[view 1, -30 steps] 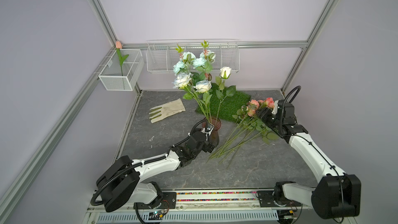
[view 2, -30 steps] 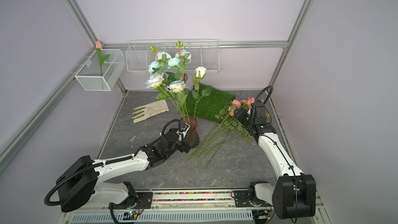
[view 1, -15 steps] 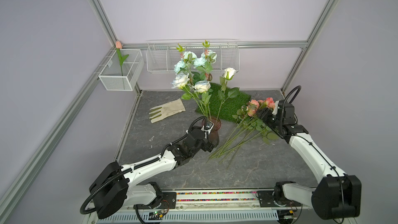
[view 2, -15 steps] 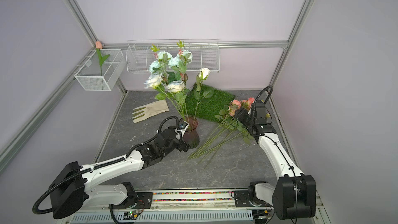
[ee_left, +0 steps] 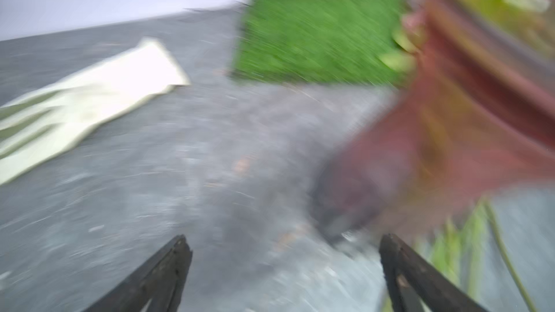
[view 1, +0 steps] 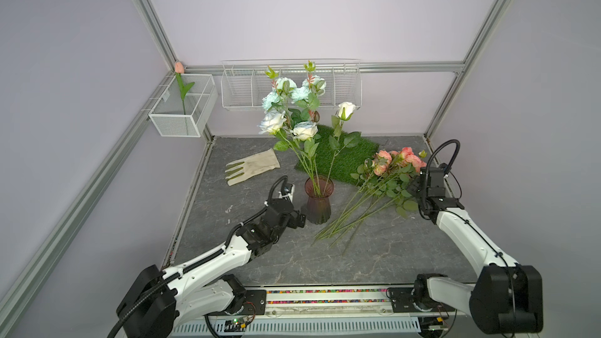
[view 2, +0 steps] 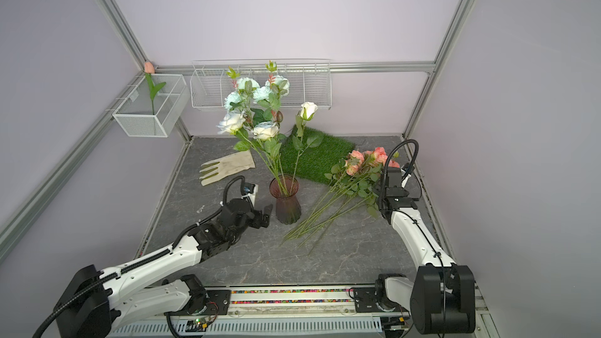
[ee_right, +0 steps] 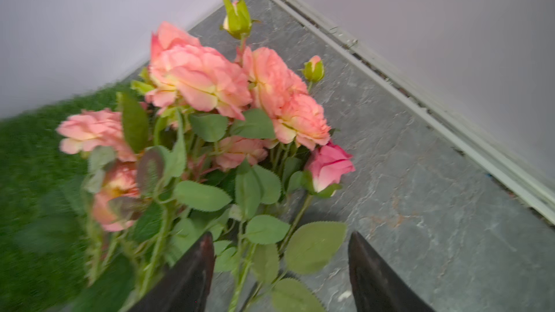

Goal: Pick out pink flowers from the vase
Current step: Reset both arms

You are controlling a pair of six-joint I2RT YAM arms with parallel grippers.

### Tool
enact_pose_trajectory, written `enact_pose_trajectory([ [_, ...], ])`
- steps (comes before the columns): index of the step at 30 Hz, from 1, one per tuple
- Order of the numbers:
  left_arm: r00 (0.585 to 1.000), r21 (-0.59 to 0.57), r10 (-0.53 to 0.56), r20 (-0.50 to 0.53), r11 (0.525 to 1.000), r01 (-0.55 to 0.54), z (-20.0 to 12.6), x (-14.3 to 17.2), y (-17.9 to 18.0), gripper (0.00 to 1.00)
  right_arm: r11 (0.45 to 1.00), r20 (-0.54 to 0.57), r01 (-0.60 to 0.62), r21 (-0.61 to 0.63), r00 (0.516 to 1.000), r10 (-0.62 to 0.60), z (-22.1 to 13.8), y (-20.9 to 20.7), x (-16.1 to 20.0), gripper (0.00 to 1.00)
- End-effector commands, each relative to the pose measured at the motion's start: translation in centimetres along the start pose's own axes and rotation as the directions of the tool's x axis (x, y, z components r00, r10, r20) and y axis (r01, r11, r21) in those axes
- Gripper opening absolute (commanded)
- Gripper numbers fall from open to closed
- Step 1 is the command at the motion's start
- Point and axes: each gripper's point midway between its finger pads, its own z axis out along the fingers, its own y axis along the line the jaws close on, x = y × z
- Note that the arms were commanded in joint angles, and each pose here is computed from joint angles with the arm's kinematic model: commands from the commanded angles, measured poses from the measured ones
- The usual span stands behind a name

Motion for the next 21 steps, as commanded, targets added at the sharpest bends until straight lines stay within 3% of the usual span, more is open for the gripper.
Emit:
enact_pose_trajectory([
  [1, 0.987, -0.262, -0.137, 0.088, 0.952, 0.156, -1.2, -2.5, 7.2, 0.99, 0.972, 0.148, 0.199, 0.124, 0.965, -0.217, 1.5, 0.0, -1.3, 0.71],
  [4, 0.977, -0.420, -0.147, 0.151, 0.886, 0.198, -2.4, -3.9, 12.1, 0.99, 0.937, 0.138, 0.325, 0.129, 0.930, -0.341, 3.3, 1.6, 0.4, 0.71],
  [6, 0.976, -0.547, -0.123, 0.181, 0.812, 0.204, -3.3, -4.0, 15.4, 0.99, 0.903, 0.122, 0.396, 0.163, 0.901, -0.417, 4.6, 2.0, 1.8, 0.71],
  [8, 0.973, -0.606, -0.133, 0.187, 0.764, 0.221, -3.6, -3.7, 17.8, 0.99, 0.888, 0.144, 0.432, 0.158, 0.880, -0.453, 4.6, 2.9, 2.1, 0.71],
  [11, 0.978, -0.670, -0.134, 0.162, 0.713, 0.209, -3.4, -2.4, 20.1, 0.99, 0.873, 0.218, 0.487, 0.030, 0.849, -0.481, 3.7, 4.7, 2.8, 0.71],
  [14, 0.971, -0.722, -0.185, 0.149, 0.651, 0.234, -3.0, -0.7, 22.1, 0.99, 0.862, 0.284, 0.508, 0.004, 0.826, -0.487, 3.0, 5.0, 2.6, 0.85],
  [17, 0.973, -0.735, -0.187, 0.134, 0.640, 0.224, -1.9, -0.4, 22.8, 0.99, 0.877, 0.386, 0.481, 0.003, 0.809, -0.445, 3.6, 4.5, 2.2, 0.90],
  [19, 0.979, -0.734, -0.167, 0.120, 0.649, 0.201, -0.7, -0.5, 22.8, 0.99, 0.883, 0.301, 0.468, -0.050, 0.850, -0.433, 4.3, 4.4, 2.5, 0.89],
  [21, 0.983, -0.726, -0.152, 0.105, 0.663, 0.180, 0.6, -0.3, 22.7, 0.99, 0.886, 0.306, 0.443, -0.137, 0.870, -0.387, 4.9, 4.3, 2.6, 0.89],
])
